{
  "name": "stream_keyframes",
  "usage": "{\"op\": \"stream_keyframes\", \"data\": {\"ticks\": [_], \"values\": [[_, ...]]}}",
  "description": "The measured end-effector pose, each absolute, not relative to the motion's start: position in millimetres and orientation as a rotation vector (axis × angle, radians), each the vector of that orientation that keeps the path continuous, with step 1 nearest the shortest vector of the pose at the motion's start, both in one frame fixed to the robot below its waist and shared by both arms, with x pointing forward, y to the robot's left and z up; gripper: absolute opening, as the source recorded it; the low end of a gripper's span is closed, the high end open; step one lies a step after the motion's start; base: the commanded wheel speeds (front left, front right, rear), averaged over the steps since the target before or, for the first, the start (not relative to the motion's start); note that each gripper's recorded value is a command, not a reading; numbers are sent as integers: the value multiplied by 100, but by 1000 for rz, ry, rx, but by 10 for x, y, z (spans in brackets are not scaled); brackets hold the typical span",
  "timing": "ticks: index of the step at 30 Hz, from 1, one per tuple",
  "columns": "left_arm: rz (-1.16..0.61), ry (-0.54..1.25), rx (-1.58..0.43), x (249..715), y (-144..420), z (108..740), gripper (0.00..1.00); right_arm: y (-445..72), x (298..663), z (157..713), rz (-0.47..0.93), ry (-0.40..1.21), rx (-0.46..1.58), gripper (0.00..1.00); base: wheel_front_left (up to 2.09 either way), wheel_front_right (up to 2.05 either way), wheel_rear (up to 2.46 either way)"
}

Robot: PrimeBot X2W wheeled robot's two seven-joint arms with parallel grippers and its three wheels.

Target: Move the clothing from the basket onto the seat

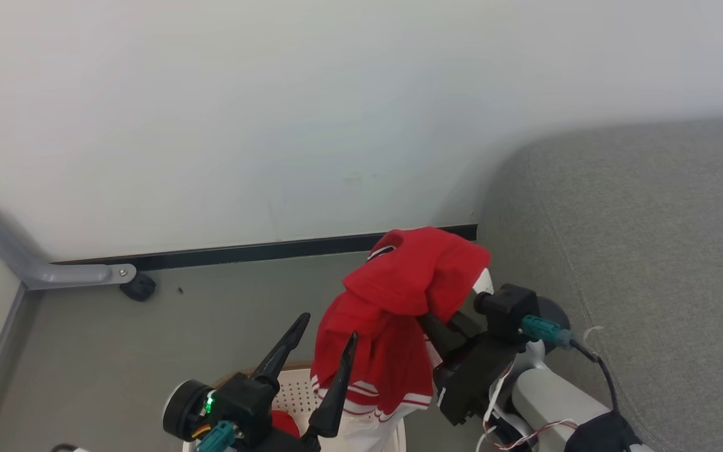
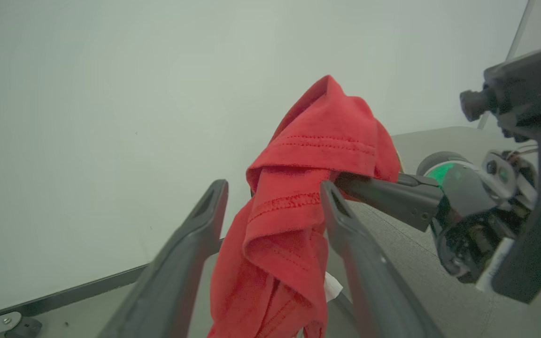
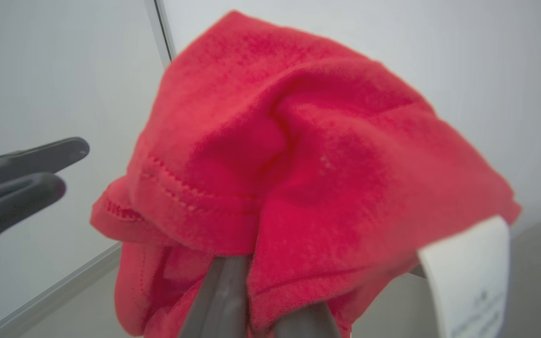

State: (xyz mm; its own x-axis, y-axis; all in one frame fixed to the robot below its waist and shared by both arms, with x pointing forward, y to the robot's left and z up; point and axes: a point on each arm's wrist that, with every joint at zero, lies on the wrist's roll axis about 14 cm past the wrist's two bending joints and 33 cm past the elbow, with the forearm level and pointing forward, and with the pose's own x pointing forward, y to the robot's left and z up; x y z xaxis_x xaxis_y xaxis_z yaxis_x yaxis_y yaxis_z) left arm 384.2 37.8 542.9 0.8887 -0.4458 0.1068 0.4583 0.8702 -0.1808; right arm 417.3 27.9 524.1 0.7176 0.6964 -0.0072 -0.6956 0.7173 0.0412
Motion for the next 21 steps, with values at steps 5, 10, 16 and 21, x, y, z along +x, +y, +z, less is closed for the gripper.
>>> {"op": "stream_keyframes", "data": {"ticks": [5,10,16,21], "values": [[-521,-43,-173,3793,246,5348,100,-72,4324,5262,668,23,56,0,0,0,0],[-565,-13,-168,3743,116,5253,100,-389,4425,5273,583,18,62,0,0,0,0],[-634,16,-172,3700,-86,5184,100,-757,4516,5274,481,15,64,0,0,0,0],[-698,35,-179,3652,-269,5141,100,-1054,4566,5283,397,9,66,0,0,0,0]]}}
